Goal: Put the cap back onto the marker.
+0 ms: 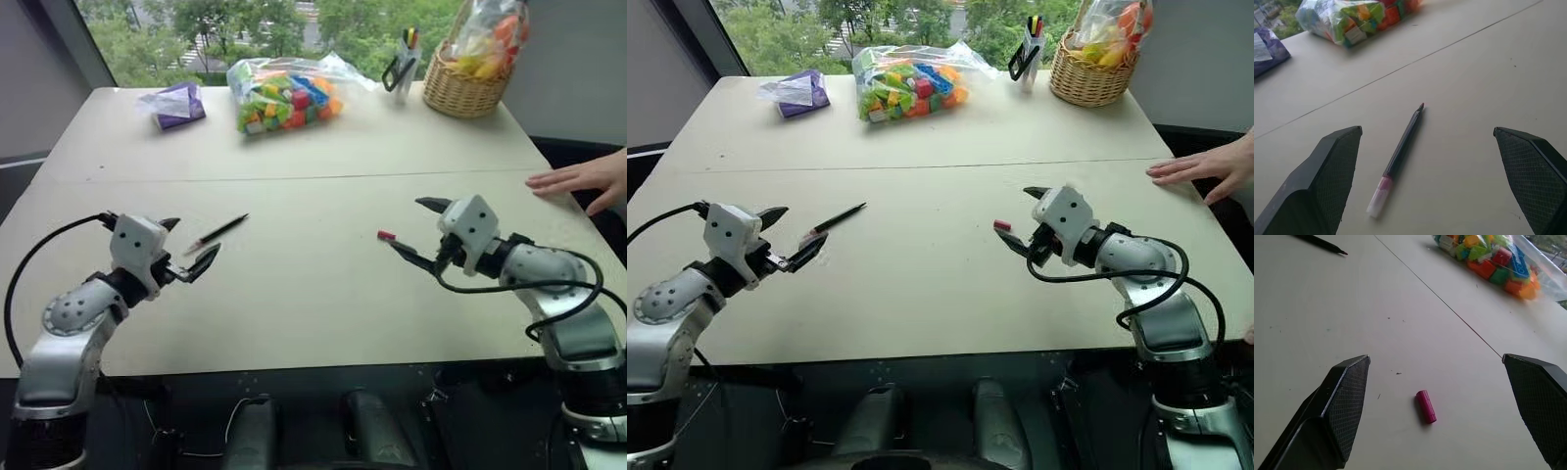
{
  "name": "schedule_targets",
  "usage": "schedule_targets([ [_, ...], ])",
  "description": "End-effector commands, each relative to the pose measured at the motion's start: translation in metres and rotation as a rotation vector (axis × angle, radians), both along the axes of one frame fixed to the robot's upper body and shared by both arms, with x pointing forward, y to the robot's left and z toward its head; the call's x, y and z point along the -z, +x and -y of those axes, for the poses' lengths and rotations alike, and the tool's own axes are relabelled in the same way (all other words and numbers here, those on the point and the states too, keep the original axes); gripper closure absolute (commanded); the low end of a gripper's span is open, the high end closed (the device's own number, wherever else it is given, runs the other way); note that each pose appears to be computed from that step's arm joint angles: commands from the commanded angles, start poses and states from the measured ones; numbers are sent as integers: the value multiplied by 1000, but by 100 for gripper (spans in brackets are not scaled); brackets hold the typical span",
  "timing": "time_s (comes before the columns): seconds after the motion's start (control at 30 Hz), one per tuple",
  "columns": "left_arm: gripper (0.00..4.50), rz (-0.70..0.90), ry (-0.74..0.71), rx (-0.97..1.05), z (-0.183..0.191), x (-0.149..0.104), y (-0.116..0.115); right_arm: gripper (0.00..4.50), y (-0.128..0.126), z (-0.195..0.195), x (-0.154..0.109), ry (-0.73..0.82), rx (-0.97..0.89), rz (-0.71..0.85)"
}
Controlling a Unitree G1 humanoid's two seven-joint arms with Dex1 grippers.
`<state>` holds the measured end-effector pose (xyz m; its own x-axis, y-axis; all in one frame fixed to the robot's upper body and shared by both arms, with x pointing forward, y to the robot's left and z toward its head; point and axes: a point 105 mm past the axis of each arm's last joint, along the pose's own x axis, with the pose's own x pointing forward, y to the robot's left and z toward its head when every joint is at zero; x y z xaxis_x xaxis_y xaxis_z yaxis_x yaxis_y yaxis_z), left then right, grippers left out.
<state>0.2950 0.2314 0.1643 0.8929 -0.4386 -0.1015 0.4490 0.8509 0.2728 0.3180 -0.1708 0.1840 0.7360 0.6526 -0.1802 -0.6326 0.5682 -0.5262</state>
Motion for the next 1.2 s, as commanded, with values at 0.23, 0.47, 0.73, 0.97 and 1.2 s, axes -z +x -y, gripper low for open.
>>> schedule_targets([
  [0.23, 0, -11, 2, 87, -1, -25, -8, 3, -2, -1, -22, -42, -83, 2],
  [0.47, 0, -14, -10, 101, 6, -25, -6, 3, -1, -5, -23, -35, -92, 5],
  [0.73, 0, -26, 4, 114, 9, -22, -4, 3, -2, -6, -23, -31, -92, 6],
  [0.97, 0, -31, 12, 112, 9, -20, -2, 3, -3, -7, -23, -27, -93, 7],
  [1.2, 0, -72, 11, 84, -1, -3, 7, 3, -4, -10, -20, -21, -88, 4],
])
